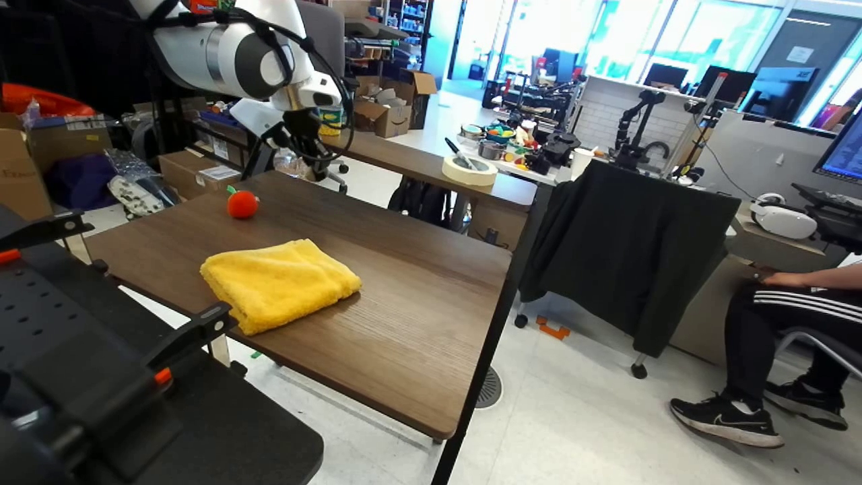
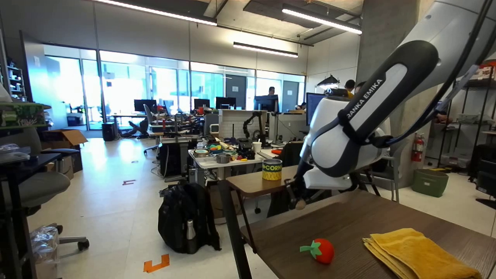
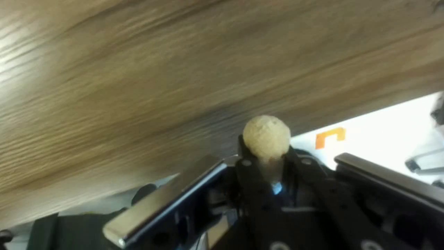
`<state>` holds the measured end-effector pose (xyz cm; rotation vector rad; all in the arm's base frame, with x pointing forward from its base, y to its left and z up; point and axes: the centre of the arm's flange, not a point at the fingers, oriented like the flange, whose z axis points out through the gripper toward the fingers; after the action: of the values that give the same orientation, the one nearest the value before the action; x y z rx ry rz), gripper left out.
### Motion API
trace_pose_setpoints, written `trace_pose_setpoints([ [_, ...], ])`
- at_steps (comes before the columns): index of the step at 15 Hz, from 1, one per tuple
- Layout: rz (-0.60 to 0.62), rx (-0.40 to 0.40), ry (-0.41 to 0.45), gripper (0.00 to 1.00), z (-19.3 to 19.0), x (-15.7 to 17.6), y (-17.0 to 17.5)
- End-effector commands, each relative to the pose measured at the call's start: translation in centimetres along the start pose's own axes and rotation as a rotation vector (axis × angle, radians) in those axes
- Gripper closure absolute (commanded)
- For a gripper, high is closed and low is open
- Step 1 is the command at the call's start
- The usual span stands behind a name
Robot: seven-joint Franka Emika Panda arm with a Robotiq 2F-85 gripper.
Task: Wipe the table with the yellow towel
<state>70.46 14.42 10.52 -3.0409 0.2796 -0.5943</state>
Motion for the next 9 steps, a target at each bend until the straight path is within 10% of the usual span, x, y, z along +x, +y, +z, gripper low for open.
trace_pose_setpoints([
  [1, 0.1, -0.139, 0.104, 1.0, -3.3, 0.9, 9.4],
  [9, 0.437, -0.495, 0.098, 1.0, -1.5, -1.5, 31.9],
])
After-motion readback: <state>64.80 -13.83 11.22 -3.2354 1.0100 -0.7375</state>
